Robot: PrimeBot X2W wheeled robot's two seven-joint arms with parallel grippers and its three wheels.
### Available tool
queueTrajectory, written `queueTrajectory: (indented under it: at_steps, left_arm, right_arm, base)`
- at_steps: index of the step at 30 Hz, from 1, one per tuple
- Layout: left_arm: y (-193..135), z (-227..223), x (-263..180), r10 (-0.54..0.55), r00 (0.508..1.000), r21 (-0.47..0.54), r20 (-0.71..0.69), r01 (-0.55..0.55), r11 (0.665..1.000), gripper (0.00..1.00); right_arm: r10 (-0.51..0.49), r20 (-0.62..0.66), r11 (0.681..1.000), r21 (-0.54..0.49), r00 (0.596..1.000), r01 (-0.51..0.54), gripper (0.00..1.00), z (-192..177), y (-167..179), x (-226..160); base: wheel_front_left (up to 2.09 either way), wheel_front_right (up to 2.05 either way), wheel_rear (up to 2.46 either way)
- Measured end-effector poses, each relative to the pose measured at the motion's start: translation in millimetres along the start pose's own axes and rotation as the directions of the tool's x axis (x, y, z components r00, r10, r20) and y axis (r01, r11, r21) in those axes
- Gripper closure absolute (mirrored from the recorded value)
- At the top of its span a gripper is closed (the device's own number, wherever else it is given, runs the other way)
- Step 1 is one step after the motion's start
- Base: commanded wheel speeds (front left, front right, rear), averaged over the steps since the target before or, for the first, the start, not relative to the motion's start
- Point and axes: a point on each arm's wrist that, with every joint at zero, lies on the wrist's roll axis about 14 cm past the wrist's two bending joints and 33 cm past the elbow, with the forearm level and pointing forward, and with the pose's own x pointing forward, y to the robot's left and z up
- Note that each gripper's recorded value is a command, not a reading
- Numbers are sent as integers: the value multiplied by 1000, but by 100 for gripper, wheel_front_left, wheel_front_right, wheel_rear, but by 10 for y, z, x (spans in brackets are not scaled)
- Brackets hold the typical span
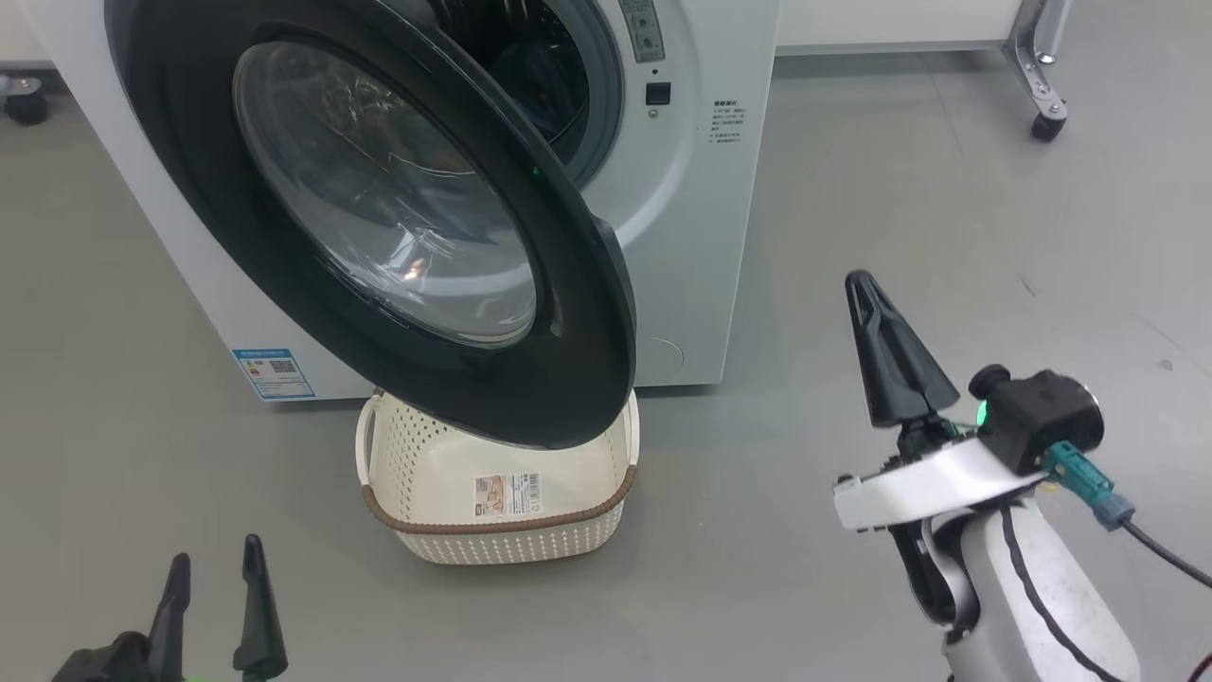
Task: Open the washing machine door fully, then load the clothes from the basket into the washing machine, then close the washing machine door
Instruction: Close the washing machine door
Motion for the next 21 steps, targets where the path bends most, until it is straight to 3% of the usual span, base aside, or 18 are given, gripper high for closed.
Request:
queueTrajectory:
  at_steps: [4, 9, 14, 21]
  left_arm:
    - [-57, -55, -29, -15, 1000, 7, -16, 15, 1000, 0]
    - [-101, -111, -66, -25, 999, 2, -32, 25, 1000, 0]
    - [-145, -127, -75, -34, 999, -5, -36, 34, 999, 0]
    - [-71, -132, -111, 2, 999, -12, -38, -2, 1000, 0]
  right_arm:
    - [116, 98, 992, 31, 988, -119, 100, 283, 320, 275]
    - [234, 92, 967, 80, 968, -241, 100, 220, 712, 366]
    - [317, -3, 942, 121, 948, -314, 100, -148, 984, 366]
    - [349, -101, 931, 152, 932, -332, 100, -579, 1059, 466]
  base:
    - [0, 0, 0]
    - [0, 0, 0]
    - [0, 0, 0]
    - [0, 0, 0]
